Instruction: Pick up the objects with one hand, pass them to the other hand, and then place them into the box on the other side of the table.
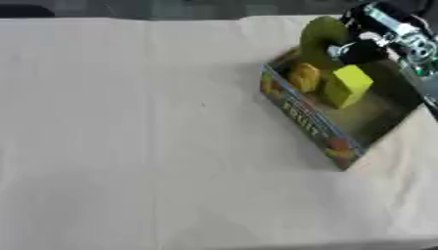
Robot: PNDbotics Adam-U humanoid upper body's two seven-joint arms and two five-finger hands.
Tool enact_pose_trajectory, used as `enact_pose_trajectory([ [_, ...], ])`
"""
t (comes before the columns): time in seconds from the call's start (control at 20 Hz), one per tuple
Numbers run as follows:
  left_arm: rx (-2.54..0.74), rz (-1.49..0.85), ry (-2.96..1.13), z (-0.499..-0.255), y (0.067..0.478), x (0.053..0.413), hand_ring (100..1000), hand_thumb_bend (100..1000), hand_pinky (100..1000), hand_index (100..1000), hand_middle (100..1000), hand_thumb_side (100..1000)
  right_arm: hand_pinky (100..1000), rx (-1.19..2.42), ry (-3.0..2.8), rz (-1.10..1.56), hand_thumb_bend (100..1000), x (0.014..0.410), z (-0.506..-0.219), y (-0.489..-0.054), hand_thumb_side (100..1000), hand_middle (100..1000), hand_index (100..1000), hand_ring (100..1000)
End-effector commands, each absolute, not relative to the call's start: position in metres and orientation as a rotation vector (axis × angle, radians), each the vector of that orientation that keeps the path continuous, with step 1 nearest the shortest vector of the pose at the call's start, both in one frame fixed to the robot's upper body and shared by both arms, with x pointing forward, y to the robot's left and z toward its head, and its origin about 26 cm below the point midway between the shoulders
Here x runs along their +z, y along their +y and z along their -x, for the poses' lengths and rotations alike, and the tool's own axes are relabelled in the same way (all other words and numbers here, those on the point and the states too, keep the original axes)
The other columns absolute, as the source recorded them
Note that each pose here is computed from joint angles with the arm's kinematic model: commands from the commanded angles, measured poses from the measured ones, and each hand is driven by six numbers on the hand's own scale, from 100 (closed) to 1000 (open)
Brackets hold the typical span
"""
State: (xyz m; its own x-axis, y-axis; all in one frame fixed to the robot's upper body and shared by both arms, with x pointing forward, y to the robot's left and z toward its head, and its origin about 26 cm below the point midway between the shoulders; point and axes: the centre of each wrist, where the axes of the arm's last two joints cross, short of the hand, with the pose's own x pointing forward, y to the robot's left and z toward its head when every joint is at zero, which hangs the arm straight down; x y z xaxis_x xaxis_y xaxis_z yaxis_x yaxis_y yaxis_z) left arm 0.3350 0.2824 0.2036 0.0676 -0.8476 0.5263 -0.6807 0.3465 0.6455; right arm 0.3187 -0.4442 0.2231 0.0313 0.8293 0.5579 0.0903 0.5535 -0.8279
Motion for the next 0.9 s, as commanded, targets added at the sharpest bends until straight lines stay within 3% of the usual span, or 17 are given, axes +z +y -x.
enact_pose_trajectory([
  [0.05,-0.171,-1.428,-1.692,-0.334,0.288,0.217,533,306,512,847,626,500,847,0.643,-1.427,0.933,100,0.229,-0.316,-0.461,100,227,434,462],
  [0.25,-0.155,-1.432,-1.701,-0.334,0.287,0.217,532,300,510,847,626,505,845,0.610,-1.349,0.996,100,0.209,-0.313,-0.478,108,245,449,480],
  [0.4,-0.153,-1.433,-1.708,-0.334,0.287,0.218,533,295,510,846,626,506,840,0.620,-1.281,1.003,100,0.192,-0.311,-0.489,138,306,505,518],
  [0.45,-0.155,-1.433,-1.712,-0.334,0.286,0.218,534,296,511,847,627,506,841,0.618,-1.261,1.003,100,0.188,-0.310,-0.492,161,370,573,550],
  [0.5,-0.158,-1.435,-1.715,-0.333,0.285,0.218,534,295,511,847,628,505,859,0.613,-1.249,1.004,100,0.184,-0.310,-0.494,201,524,753,645],
  [0.55,-0.162,-1.436,-1.718,-0.333,0.285,0.219,535,294,511,848,629,506,878,0.603,-1.243,1.008,100,0.182,-0.309,-0.495,230,601,815,709],
  [0.6,-0.164,-1.438,-1.720,-0.333,0.284,0.219,535,293,511,848,629,506,914,0.591,-1.240,1.018,225,0.180,-0.308,-0.496,261,661,845,771],
  [0.65,-0.166,-1.440,-1.720,-0.333,0.284,0.219,535,292,511,848,629,507,931,0.586,-1.247,1.032,349,0.180,-0.308,-0.496,187,681,884,790],
  [0.7,-0.168,-1.442,-1.719,-0.333,0.284,0.219,535,292,511,848,629,508,937,0.586,-1.265,1.040,357,0.180,-0.307,-0.494,159,691,893,797],
  [0.8,-0.171,-1.443,-1.712,-0.333,0.284,0.219,534,289,510,849,629,511,968,0.579,-1.305,1.040,370,0.180,-0.304,-0.491,188,741,931,823],
  [0.9,-0.173,-1.442,-1.712,-0.333,0.283,0.218,535,287,510,850,630,512,983,0.559,-1.338,1.028,377,0.178,-0.301,-0.489,143,762,952,827],
])
